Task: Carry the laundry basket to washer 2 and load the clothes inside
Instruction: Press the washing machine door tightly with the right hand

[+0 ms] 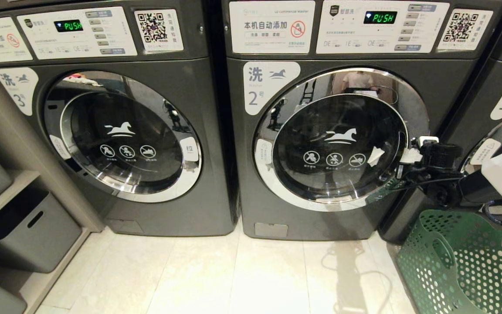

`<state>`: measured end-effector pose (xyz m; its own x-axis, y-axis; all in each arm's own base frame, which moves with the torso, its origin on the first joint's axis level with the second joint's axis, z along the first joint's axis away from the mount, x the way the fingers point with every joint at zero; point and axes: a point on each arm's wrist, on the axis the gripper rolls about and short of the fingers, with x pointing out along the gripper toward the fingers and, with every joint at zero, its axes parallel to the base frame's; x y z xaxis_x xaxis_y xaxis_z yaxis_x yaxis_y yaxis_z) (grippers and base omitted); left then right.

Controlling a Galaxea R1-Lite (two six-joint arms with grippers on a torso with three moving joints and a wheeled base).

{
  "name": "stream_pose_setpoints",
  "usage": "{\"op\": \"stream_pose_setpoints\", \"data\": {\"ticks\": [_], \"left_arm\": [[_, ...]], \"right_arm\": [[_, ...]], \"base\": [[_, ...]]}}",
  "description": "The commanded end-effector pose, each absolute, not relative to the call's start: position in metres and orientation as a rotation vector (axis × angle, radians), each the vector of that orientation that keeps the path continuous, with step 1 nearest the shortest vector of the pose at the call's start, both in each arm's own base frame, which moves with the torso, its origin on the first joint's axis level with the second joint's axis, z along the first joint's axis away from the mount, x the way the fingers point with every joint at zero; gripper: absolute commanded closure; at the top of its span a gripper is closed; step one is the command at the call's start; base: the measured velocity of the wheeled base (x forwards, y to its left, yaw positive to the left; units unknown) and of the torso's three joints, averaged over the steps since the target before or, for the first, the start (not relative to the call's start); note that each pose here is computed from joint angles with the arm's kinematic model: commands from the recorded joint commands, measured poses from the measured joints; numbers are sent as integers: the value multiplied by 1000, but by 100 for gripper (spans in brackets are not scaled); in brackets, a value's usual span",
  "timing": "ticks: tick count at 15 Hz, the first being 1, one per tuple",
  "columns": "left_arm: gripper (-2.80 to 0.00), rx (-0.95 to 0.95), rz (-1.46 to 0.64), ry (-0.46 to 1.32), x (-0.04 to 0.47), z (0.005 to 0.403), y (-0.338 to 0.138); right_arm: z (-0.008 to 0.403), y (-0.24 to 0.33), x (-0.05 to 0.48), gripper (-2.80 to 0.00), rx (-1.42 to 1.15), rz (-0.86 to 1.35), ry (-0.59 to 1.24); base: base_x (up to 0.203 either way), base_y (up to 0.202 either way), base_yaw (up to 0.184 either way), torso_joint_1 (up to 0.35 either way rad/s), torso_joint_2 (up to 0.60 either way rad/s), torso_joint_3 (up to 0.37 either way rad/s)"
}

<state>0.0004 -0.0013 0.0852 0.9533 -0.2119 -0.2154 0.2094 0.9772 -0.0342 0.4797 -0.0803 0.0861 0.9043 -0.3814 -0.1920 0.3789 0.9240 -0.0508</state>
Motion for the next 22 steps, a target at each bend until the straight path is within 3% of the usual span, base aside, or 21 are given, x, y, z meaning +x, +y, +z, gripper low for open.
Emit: {"op": "stream_pose_setpoints", "data": {"ticks": [1, 22], "left_arm": [[0, -11, -225, 224, 1, 85, -1], [0, 20, -176, 267, 0, 81, 0]], "right_arm": [[86, -84, 491, 0, -10, -395, 164], [84, -112, 532, 0, 3, -403, 116]], "base": [[0, 0, 0, 0, 0, 0], [0, 0, 0, 0, 0, 0]]}}
